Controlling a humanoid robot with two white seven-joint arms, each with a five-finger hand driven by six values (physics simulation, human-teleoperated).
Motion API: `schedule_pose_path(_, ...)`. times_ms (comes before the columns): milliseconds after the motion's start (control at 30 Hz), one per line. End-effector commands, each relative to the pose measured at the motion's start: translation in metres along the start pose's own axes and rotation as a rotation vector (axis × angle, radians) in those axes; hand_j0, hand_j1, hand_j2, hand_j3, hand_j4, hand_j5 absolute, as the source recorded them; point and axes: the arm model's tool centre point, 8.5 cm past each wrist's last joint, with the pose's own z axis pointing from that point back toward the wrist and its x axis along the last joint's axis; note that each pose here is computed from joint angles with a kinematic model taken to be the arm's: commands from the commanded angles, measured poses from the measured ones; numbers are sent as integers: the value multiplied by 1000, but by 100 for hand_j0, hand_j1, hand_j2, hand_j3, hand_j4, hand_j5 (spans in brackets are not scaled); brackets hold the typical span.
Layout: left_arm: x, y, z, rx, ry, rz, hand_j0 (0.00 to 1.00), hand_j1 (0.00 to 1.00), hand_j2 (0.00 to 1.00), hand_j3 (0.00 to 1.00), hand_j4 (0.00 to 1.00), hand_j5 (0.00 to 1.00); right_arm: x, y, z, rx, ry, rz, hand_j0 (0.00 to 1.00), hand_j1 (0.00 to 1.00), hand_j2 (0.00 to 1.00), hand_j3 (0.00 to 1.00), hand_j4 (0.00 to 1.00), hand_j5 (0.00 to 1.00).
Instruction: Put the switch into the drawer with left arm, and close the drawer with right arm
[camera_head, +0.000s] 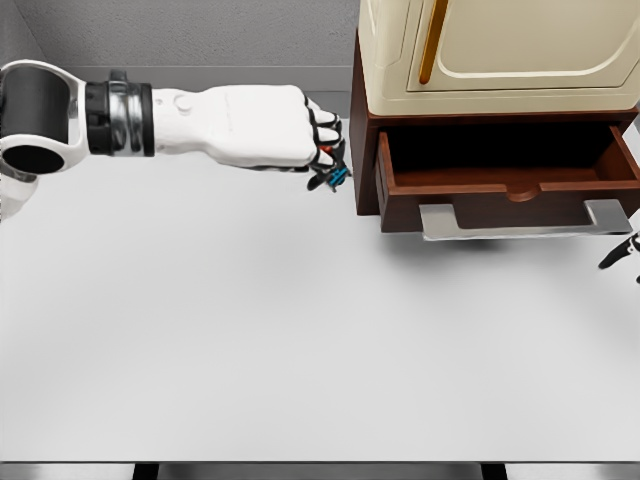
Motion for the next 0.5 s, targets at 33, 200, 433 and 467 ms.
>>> schedule_pose_path(33, 3, 11, -11, 41, -23, -3, 33, 33, 33, 33, 33, 33, 0, -1, 0, -2, -1, -4, 60, 60, 60, 60, 60, 60)
schedule_pose_path(200, 6, 33, -25, 76, -52, -40, 33, 33, 33, 33, 33, 33, 0, -1, 0, -5, -2, -4, 61, 61, 61, 61, 61, 61)
schedule_pose_path(433, 17, 49, -61, 94, -124, -48, 34, 34, 34, 34, 34, 34, 0, -2, 0, -7, -2, -2, 61, 61, 61, 61, 61, 61)
schedule_pose_path(467, 16, 51, -70, 106, -132, -37, 34, 34, 34, 34, 34, 34, 0, -2, 0, -7, -2, -2, 62, 62, 62, 62, 62, 62)
